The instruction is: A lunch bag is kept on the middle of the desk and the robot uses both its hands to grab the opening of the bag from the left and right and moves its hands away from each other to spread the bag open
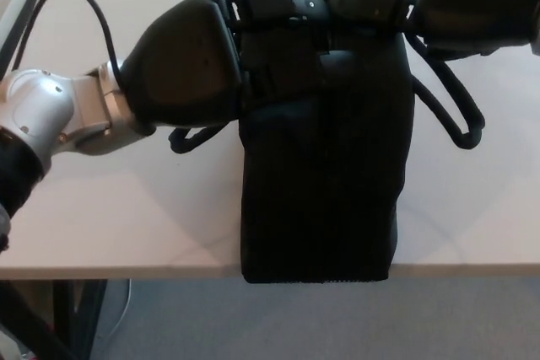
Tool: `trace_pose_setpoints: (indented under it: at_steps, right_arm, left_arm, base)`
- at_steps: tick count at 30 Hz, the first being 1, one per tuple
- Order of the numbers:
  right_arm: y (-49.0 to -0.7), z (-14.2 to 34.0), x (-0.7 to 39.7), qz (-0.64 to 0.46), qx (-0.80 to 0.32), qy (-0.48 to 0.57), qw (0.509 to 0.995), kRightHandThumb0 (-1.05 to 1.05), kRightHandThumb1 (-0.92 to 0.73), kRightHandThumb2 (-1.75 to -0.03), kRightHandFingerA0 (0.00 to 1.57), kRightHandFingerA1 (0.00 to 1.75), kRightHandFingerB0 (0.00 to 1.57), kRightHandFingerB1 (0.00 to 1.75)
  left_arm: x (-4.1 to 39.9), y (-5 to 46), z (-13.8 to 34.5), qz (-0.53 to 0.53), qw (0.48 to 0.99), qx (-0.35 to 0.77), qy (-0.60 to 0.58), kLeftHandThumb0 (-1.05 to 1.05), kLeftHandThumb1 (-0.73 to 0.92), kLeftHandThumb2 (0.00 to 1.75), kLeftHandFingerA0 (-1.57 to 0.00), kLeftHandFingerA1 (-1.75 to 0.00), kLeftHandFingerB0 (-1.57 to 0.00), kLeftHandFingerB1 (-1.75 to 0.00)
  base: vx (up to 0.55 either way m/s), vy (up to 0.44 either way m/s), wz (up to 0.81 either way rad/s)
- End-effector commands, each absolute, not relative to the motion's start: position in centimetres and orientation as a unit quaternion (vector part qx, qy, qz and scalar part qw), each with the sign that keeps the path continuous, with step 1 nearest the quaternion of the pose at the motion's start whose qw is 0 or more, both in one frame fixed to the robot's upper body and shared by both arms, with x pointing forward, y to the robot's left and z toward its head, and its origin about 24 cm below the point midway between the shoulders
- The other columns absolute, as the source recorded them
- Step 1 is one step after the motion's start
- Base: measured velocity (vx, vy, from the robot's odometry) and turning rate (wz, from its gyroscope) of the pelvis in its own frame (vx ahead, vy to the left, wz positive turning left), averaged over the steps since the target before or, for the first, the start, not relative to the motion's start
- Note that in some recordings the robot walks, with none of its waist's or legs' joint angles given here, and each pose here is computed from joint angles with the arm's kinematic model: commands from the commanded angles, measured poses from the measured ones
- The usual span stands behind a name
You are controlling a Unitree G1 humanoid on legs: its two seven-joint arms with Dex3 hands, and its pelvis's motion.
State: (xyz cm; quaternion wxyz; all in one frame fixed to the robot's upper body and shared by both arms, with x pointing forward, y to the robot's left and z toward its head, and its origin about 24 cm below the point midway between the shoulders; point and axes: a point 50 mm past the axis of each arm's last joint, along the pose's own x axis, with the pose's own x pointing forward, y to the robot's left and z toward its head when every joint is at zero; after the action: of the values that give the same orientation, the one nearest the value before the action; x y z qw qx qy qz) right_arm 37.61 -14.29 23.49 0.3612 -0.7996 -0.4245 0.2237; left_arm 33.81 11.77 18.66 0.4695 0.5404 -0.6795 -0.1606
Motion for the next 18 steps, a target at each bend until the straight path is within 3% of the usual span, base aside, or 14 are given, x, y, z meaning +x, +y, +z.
trace_pose_setpoints:
  at_steps: [1,3,4,6,7,9,10,11,12,13,18]
  right_arm:
    - [-14.0,22.8,37.5,0.231,-0.794,-0.463,0.319,-0.40,-0.59,-0.58,0.40,0.33,0.13,0.28]
    - [-14.0,22.5,37.6,0.235,-0.794,-0.461,0.320,-0.41,-0.57,-0.57,0.39,0.33,0.17,0.29]
    - [-14.1,22.4,37.6,0.237,-0.792,-0.461,0.324,-0.32,-0.56,-0.57,0.47,0.36,0.26,0.30]
    - [-14.2,22.2,37.6,0.240,-0.792,-0.452,0.332,-0.25,-0.55,-0.57,0.48,0.37,0.28,0.31]
    - [-14.3,22.1,37.6,0.245,-0.793,-0.444,0.339,-0.18,-0.39,-0.87,0.37,0.58,0.15,0.49]
    - [-14.4,22.0,37.5,0.248,-0.793,-0.439,0.341,-0.23,-0.41,-0.88,0.37,0.58,0.11,0.48]
    - [-14.6,21.8,37.4,0.250,-0.792,-0.438,0.344,-0.35,-0.59,-0.58,0.47,0.36,0.23,0.29]
    - [-14.6,21.7,37.3,0.250,-0.791,-0.438,0.346,-0.28,-0.42,-0.90,0.35,0.57,0.07,0.46]
    - [-14.7,21.6,37.3,0.249,-0.790,-0.439,0.347,-0.28,-0.42,-0.90,0.35,0.57,0.07,0.46]
    - [-14.7,21.5,37.2,0.248,-0.789,-0.441,0.349,-0.35,-0.58,-0.58,0.48,0.37,0.16,0.29]
    - [-15.0,21.1,37.1,0.253,-0.788,-0.439,0.350,-0.48,-0.63,-0.62,0.51,0.39,0.13,0.28]
  left_arm:
    - [33.8,12.5,18.7,-0.154,0.454,0.542,-0.690,-0.05,0.55,0.69,-0.62,-0.42,-0.47,-0.38]
    - [33.7,12.7,18.5,-0.156,0.462,0.535,-0.690,-0.15,0.56,0.59,-0.73,-0.43,-0.78,-0.49]
    - [33.6,12.8,18.3,-0.161,0.469,0.529,-0.689,-0.19,0.55,0.58,-0.80,-0.45,-0.91,-0.66]
    - [33.5,12.9,18.1,-0.164,0.472,0.525,-0.689,-0.22,0.54,0.58,-0.83,-0.47,-0.94,-0.68]
    - [33.4,13.2,17.9,-0.162,0.473,0.522,-0.691,-0.26,0.53,0.58,-0.91,-0.55,-0.99,-0.72]
    - [33.2,13.4,17.5,-0.160,0.482,0.512,-0.693,-0.25,0.54,0.59,-0.92,-0.58,-0.95,-0.75]
    - [33.1,13.5,17.2,-0.161,0.483,0.509,-0.694,-0.24,0.53,0.59,-0.91,-0.59,-0.95,-0.75]
    - [33.0,13.5,17.0,-0.162,0.484,0.509,-0.693,-0.23,0.51,0.61,-0.91,-0.59,-0.99,-0.72]
    - [33.0,13.6,16.9,-0.163,0.485,0.510,-0.691,-0.23,0.51,0.61,-0.91,-0.59,-0.99,-0.72]
    - [32.9,13.8,16.6,-0.163,0.486,0.512,-0.689,-0.23,0.49,0.61,-0.90,-0.59,-1.01,-0.68]
    - [32.7,14.3,15.6,-0.178,0.505,0.517,-0.667,-0.16,0.43,0.68,-0.90,-0.56,-1.03,-0.66]
  base:
    - [0.00,0.000,0.00]
    - [0.00,0.000,0.00]
    - [0.00,0.000,0.00]
    - [0.00,0.000,0.00]
    - [0.00,0.000,0.00]
    - [0.00,0.000,0.00]
    - [0.00,0.000,0.00]
    - [0.00,0.000,0.00]
    - [0.00,0.000,0.00]
    - [0.00,0.000,0.00]
    - [0.00,0.000,0.00]
